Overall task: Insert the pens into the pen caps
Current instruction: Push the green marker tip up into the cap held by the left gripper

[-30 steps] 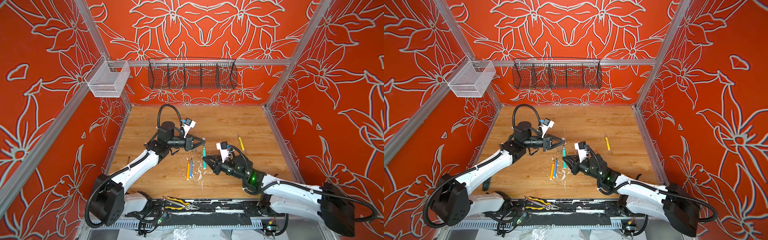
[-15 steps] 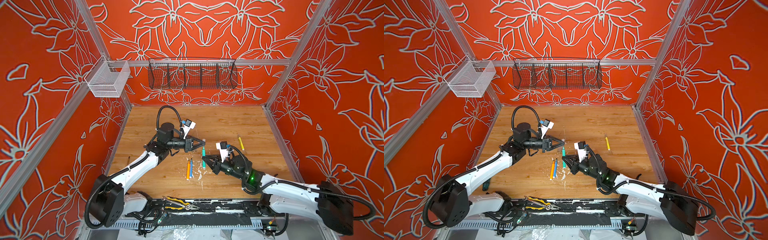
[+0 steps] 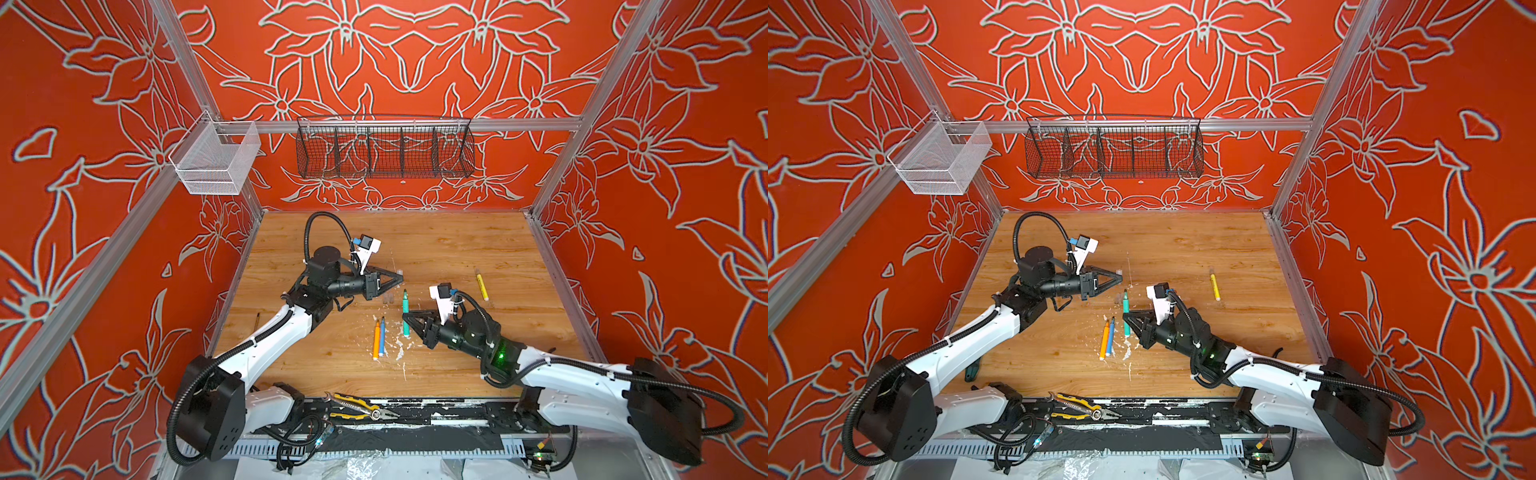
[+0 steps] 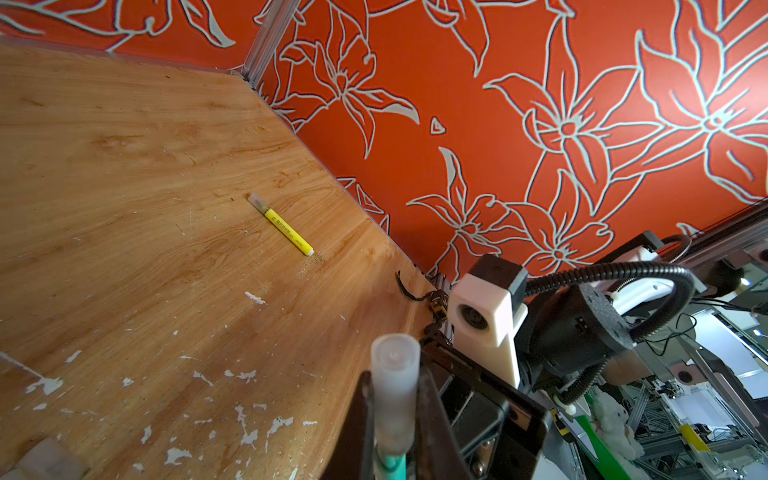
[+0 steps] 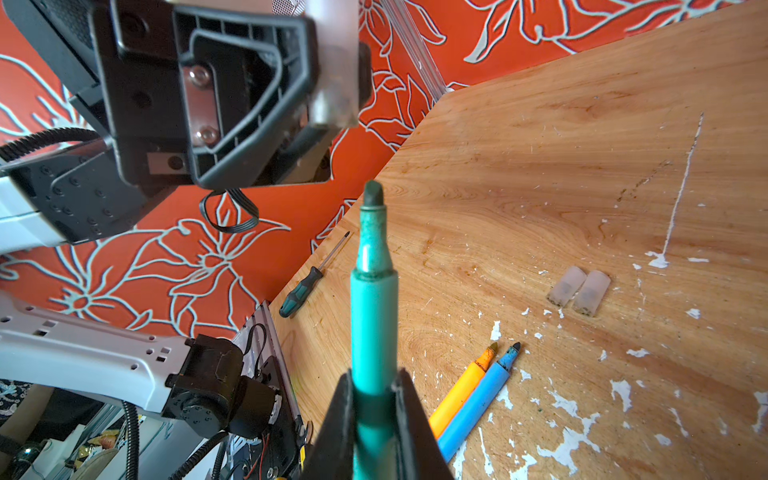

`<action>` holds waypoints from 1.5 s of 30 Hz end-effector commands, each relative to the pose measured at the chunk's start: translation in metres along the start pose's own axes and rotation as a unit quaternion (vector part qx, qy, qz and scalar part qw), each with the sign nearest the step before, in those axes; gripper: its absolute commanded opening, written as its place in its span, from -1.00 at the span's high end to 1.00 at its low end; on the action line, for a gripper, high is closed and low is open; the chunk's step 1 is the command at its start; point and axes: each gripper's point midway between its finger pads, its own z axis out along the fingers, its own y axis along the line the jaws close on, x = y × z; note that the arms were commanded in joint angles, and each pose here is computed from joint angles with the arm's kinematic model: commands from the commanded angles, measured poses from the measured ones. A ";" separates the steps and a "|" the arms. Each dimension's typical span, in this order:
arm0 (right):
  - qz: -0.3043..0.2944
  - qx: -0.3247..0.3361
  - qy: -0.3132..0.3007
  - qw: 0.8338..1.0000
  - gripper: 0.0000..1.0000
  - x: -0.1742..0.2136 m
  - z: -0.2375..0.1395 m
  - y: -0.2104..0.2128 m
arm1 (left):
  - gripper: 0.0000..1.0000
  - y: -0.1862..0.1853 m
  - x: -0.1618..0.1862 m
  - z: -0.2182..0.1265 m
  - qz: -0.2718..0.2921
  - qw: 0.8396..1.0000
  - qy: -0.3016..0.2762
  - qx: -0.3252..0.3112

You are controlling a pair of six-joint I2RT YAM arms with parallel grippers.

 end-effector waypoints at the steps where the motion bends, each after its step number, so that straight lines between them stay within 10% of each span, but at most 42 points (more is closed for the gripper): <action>1: 0.003 -0.027 -0.021 0.999 1.00 -0.016 0.002 0.015 | 0.81 -0.006 -0.004 0.000 0.009 1.000 -0.004 0.016; 45: -0.015 -0.027 -0.061 0.998 1.00 -0.039 0.002 0.021 | 0.82 -0.019 0.014 0.009 -0.003 0.997 0.037 0.068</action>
